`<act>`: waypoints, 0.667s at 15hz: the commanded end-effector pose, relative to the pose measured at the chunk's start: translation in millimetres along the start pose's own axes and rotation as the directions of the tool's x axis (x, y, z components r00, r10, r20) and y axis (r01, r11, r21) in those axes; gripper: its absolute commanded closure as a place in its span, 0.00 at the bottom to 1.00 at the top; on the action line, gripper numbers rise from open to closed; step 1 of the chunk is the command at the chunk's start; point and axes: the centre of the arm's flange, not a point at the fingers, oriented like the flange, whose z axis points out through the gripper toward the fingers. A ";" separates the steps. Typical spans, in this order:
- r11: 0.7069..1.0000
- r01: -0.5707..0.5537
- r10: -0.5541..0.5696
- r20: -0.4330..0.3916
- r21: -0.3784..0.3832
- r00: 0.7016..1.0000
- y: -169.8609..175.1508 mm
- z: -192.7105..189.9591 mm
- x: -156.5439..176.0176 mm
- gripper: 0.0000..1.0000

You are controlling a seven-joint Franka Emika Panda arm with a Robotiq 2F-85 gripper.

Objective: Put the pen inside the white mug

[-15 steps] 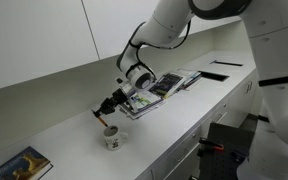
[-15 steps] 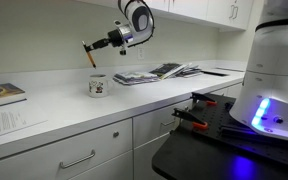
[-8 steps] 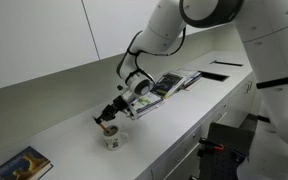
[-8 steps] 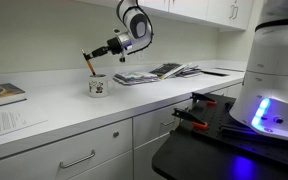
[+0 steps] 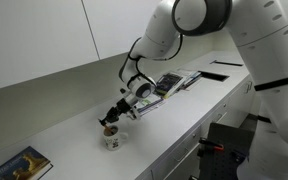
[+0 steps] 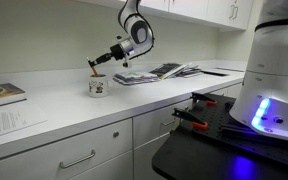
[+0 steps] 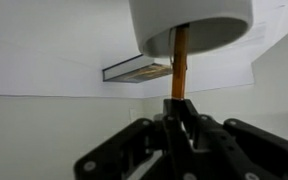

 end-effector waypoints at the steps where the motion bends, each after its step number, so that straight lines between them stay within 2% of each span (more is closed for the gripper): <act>1: 0.999 0.051 -0.051 0.045 -0.003 0.998 1.4 1.4 2.3 0.56; 4: 0.996 0.086 -0.087 0.074 0.023 0.993 -7.0 -2.8 12.9 0.32; 6: 0.990 0.134 -0.138 0.123 0.039 0.983 -15.6 -6.6 22.0 0.18; 8: 0.980 0.200 -0.198 0.187 0.013 0.962 -20.6 -11.6 31.0 0.03; 10: 0.973 0.231 -0.218 0.245 -0.022 0.945 -17.7 -14.9 35.0 0.00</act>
